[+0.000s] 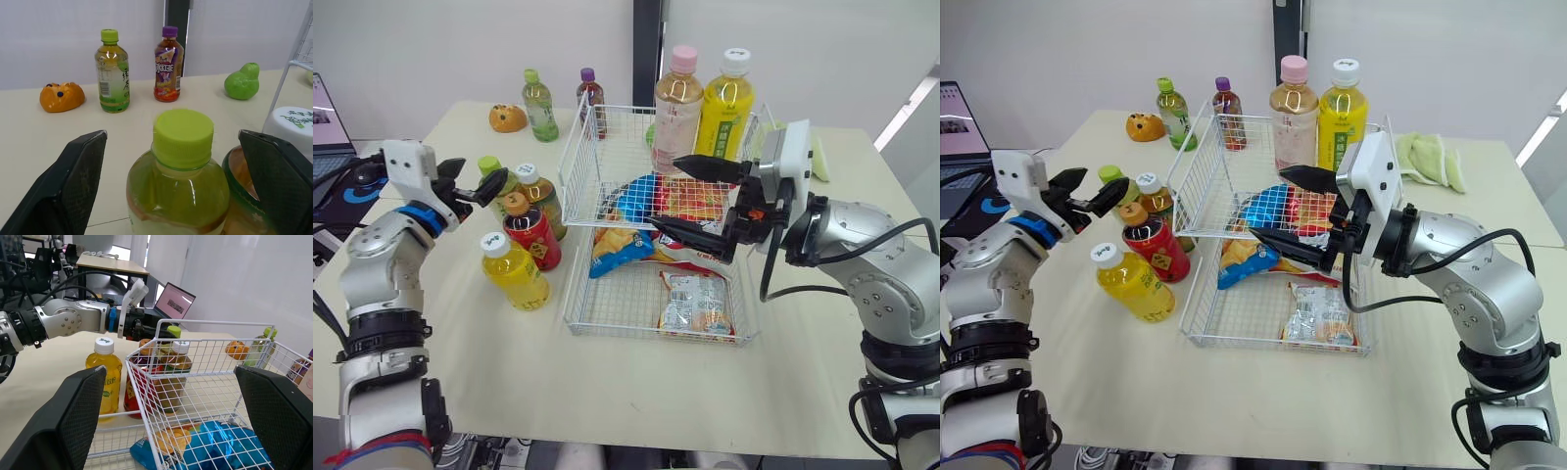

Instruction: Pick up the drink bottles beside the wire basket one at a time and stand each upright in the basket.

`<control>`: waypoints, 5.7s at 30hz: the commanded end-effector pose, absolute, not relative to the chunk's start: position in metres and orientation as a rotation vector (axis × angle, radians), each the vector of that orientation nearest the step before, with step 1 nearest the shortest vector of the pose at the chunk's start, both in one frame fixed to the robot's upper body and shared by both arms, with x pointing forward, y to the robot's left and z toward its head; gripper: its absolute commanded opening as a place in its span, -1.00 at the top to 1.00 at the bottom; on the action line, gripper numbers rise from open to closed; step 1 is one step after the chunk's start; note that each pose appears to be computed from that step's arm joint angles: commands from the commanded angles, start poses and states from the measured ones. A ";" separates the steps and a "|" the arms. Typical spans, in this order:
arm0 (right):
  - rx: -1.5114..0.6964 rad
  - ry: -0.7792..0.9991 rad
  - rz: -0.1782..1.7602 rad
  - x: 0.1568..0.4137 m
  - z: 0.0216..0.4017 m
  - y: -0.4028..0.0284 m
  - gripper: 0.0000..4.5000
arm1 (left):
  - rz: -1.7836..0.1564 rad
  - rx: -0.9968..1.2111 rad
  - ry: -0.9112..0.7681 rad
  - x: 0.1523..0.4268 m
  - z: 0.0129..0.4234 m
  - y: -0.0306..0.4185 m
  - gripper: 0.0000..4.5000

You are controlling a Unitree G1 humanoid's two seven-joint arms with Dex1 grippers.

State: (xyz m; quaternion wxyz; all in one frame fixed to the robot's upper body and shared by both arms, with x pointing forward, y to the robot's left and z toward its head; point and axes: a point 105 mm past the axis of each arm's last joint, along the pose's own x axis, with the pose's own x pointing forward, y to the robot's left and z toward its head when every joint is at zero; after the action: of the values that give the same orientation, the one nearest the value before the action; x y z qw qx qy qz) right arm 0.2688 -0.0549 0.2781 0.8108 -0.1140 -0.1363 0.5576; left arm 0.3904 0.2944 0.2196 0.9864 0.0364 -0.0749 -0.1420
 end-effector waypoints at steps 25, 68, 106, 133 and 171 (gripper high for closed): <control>-0.277 -0.362 1.151 0.264 0.295 -0.060 -1.00 | -0.293 0.081 -0.253 0.402 0.243 0.299 0.39; -0.305 -0.378 0.886 0.254 0.297 -0.088 -1.00 | -1.128 0.189 -0.493 0.375 0.449 0.105 0.39; -0.293 -0.322 0.979 0.252 0.293 -0.082 -1.00 | -0.881 0.179 -0.406 0.393 0.396 0.188 -0.97; -0.272 -0.332 1.638 0.273 0.295 -0.041 -1.00 | -0.129 -0.056 -0.013 0.101 0.210 0.283 -0.97; -0.309 -0.320 1.418 0.261 0.302 -0.058 -1.00 | -0.413 0.108 -0.121 0.270 0.193 0.234 -0.89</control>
State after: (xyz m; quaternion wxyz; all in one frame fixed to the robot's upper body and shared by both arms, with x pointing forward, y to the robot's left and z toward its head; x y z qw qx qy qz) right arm 0.2683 -0.0557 0.2925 0.7390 -0.1326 -0.1226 0.6491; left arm 0.2693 0.2372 0.1853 0.9783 0.0441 -0.0393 -0.1987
